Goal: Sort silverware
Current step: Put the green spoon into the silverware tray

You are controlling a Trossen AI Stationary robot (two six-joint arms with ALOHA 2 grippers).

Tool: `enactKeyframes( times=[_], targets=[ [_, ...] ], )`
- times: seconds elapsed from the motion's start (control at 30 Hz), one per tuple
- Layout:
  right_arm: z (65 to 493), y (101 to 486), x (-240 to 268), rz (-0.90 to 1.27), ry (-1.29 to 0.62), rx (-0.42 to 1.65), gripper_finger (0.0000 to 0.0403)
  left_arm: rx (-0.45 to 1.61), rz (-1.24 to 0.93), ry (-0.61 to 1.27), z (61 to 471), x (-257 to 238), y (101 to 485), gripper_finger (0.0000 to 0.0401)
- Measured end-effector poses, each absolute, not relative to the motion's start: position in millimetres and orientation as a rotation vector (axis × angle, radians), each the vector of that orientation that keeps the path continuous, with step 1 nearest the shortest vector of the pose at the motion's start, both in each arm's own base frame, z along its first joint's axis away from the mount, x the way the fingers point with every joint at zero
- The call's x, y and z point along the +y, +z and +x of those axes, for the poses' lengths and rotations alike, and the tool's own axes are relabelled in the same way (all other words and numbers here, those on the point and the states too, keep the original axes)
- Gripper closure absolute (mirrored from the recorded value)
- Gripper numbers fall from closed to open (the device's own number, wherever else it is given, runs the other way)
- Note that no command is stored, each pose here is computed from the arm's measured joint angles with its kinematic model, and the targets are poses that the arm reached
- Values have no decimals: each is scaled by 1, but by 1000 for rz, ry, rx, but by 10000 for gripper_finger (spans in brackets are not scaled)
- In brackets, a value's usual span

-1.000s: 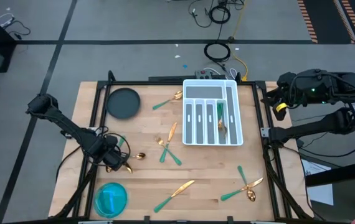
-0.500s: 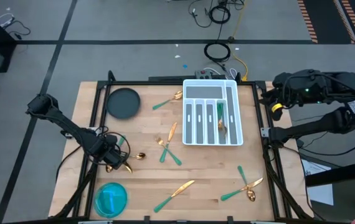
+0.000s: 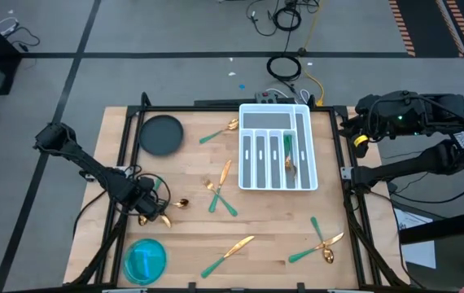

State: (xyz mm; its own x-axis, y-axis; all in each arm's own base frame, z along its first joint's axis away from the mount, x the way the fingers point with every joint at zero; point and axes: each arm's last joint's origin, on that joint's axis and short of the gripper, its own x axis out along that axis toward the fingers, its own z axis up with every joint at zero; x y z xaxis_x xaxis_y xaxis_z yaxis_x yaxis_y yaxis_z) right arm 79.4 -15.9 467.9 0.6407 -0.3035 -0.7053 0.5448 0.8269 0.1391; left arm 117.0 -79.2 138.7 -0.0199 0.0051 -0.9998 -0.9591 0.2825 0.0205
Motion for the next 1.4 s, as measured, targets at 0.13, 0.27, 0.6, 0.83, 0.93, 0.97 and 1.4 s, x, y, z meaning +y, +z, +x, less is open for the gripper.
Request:
enactKeyframes(
  times=[0.13, 0.27, 0.6, 0.83, 0.93, 0.97, 1.4],
  targets=[
    [80, 469, -16, 359, -493, 715, 269, 1347, -985, 1012, 117, -79, 139, 386],
    [80, 469, -16, 356, -492, 716, 269, 1363, -987, 1015, 119, -81, 145, 388],
    [80, 469, -16, 328, -482, 722, 269, 1330, -1060, 947, 135, -92, 171, 388],
    [80, 469, -16, 303, -473, 728, 269, 1040, -1145, 871, 160, -100, 212, 388],
    [80, 469, -16, 303, -472, 728, 269, 756, -1144, 824, 174, -101, 235, 388],
    [80, 469, -16, 303, -472, 728, 269, 655, -1125, 810, 177, -101, 242, 388],
    [87, 478, -16, 263, -410, 615, 269, -13, -874, 674, 217, -85, 296, 388]
  ],
)
